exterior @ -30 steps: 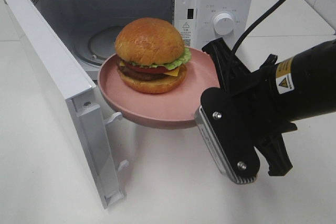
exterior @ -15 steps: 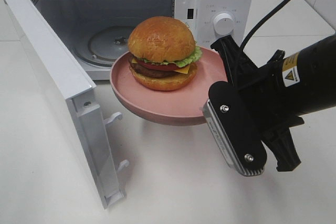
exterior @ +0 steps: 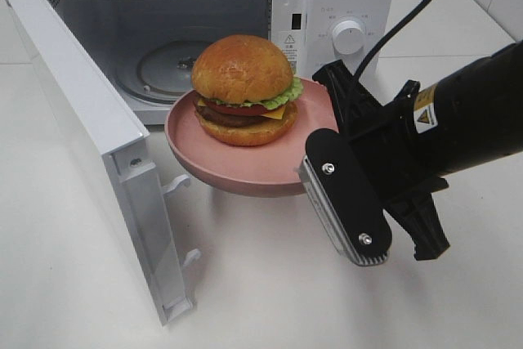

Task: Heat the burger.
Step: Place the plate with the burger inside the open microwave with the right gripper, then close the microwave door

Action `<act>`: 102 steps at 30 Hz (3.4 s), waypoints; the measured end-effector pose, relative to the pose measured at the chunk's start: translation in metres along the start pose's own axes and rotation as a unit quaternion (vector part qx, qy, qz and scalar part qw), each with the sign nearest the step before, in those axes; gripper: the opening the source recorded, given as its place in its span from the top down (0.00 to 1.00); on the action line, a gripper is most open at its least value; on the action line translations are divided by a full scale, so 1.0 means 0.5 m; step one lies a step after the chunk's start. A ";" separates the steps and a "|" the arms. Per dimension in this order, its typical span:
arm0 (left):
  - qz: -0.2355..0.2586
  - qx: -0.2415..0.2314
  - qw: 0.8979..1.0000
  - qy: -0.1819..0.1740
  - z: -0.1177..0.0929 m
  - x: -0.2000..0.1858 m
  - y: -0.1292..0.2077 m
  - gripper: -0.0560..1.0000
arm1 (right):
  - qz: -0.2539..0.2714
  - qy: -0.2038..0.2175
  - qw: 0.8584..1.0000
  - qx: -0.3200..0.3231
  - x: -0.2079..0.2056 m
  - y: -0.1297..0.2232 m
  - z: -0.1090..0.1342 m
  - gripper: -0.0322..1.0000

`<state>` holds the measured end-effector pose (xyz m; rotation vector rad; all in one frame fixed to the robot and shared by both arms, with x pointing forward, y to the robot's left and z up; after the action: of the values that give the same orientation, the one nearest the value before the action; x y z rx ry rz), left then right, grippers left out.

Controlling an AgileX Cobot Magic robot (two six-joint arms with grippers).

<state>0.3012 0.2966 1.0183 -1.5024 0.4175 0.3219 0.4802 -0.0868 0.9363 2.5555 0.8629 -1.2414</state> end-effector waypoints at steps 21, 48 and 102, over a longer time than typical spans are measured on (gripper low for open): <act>0.000 0.000 1.000 0.000 0.000 0.000 0.000 0.01 | -0.004 0.024 1.000 0.000 0.096 -0.013 -0.092 0.86; 0.000 0.000 1.000 0.000 0.000 0.000 0.000 0.01 | -0.004 0.039 0.999 0.032 0.252 -0.023 -0.200 0.86; 0.000 0.000 1.000 0.000 0.000 0.000 0.000 0.01 | 0.052 0.065 0.980 0.183 0.405 0.043 -0.301 0.57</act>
<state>0.3012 0.2966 1.0183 -1.5024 0.4175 0.3219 0.6906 0.0402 0.8758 2.9532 0.5540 -1.3188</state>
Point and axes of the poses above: a point on each arm's last joint axis where the gripper is mounted, x pointing out along that axis toward the gripper, z along the wrist's bending axis when the last joint is at zero, y = z × x, the point moved 8 cm from there along x, pointing out along that axis toward the gripper, and after that the axes turned 4 degrees about x, right-handed, at the moved point
